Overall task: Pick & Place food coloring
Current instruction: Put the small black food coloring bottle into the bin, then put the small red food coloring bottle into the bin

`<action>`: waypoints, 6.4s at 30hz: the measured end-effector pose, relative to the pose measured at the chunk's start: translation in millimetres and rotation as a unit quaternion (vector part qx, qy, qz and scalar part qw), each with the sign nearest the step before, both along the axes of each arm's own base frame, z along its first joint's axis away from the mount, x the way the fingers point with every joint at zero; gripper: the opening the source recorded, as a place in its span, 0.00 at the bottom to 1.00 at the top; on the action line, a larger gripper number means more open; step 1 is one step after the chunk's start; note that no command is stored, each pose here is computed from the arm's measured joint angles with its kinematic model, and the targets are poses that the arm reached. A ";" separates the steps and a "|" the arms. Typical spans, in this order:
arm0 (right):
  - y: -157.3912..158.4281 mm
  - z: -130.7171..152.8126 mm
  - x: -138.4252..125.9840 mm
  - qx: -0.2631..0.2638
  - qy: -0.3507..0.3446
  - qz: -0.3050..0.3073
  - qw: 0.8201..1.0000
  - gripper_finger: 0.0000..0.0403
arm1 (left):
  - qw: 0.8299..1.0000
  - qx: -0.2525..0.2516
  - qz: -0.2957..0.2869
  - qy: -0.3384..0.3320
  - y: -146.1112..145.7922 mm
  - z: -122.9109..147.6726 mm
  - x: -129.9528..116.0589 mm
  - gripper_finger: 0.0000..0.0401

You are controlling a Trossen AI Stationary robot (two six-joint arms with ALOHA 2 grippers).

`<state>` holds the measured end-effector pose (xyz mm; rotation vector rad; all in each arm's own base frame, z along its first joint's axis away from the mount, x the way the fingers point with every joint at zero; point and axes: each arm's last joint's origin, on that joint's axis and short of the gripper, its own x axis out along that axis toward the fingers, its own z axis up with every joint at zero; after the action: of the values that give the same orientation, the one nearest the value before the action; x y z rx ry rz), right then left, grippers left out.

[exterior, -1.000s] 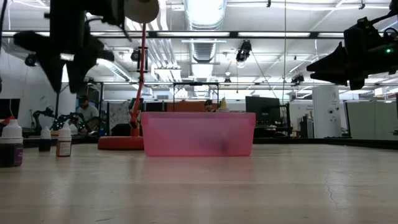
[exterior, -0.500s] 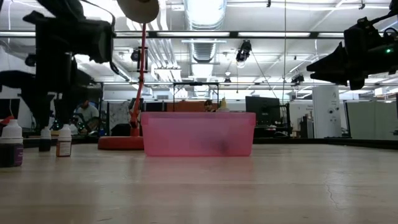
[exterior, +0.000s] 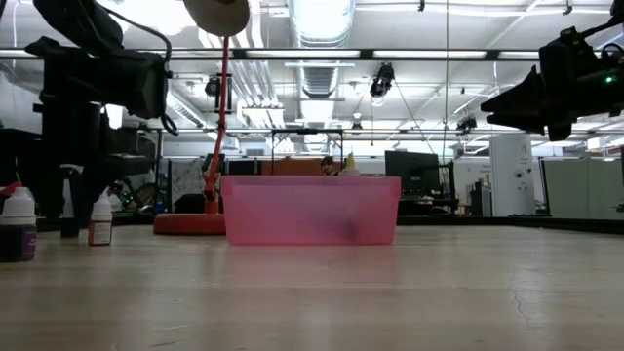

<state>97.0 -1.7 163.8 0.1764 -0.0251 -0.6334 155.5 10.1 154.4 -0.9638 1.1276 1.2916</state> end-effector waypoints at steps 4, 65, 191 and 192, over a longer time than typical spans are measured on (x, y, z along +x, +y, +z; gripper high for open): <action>0.0 0.0 0.0 0.000 0.000 0.000 1.000 0.53 | 1.000 0.004 0.000 -0.003 0.2 0.0 0.6 0.42; 0.0 0.0 0.0 0.000 0.000 0.000 1.000 0.53 | 0.928 0.070 -0.343 -0.125 38.3 132.6 180.2 0.09; 0.0 0.0 0.0 0.000 0.000 0.000 1.000 0.53 | 0.930 -0.005 -0.363 -0.053 -27.6 138.7 132.4 0.51; 0.0 0.0 0.0 0.000 0.000 0.000 1.000 0.53 | 0.930 -0.007 -0.363 -0.050 -31.4 135.9 130.1 0.51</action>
<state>97.0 -1.7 163.8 0.1760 -0.0247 -0.6329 285.6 -21.3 290.3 -0.5218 1.2492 0.6240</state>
